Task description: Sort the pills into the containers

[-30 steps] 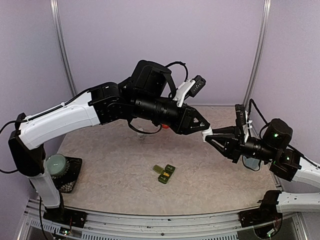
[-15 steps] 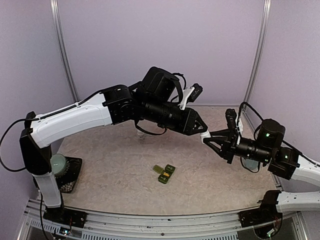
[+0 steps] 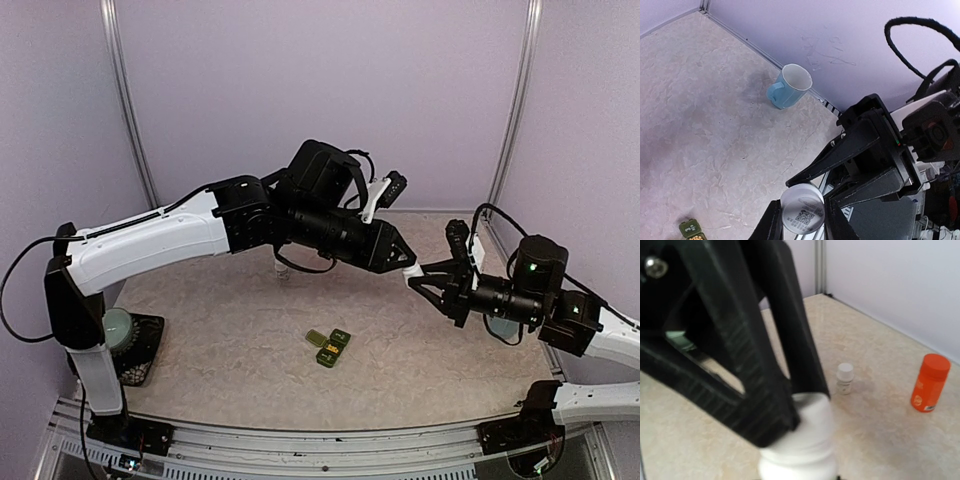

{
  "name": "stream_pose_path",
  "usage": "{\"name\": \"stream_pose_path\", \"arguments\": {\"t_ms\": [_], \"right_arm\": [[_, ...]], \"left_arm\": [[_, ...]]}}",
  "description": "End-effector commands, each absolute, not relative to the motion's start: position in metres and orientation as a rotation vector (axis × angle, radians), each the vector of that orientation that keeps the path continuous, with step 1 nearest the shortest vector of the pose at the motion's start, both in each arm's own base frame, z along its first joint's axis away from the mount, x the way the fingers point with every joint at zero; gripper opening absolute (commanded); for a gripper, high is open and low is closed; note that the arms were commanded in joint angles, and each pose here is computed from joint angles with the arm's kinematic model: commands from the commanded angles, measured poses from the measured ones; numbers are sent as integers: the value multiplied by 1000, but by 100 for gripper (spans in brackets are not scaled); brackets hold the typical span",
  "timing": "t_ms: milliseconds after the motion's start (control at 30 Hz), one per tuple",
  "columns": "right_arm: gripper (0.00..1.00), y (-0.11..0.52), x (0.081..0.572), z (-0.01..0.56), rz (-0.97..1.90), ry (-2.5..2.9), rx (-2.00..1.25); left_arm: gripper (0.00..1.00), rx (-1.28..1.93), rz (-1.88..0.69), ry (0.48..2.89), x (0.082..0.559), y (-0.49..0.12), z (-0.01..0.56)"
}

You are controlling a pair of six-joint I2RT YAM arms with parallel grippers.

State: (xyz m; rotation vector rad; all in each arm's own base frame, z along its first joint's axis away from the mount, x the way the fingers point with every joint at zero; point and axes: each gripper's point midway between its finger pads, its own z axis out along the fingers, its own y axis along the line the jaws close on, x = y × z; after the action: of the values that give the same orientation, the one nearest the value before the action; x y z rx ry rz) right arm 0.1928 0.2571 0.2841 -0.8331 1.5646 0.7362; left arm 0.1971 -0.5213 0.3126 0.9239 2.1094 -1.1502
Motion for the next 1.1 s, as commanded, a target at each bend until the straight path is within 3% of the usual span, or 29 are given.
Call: {"name": "stream_pose_path", "arguments": {"t_ms": [0,333,633,1067], "right_arm": [[13,259,181,345,856,1413,-792],[14,264,134,364,1108,1312,-907],[16,270,109,373,1276,1275,-975],[16,287,90,356,1474,1342,-1110]], "left_arm": [[17,1335,-1259,2049,126,-529,289],[18,1724,-1384,1799,70,-519,284],[25,1807,-1352,1615,59,-508,304],[43,1951,-1254,1530,39,-496,302]]}}
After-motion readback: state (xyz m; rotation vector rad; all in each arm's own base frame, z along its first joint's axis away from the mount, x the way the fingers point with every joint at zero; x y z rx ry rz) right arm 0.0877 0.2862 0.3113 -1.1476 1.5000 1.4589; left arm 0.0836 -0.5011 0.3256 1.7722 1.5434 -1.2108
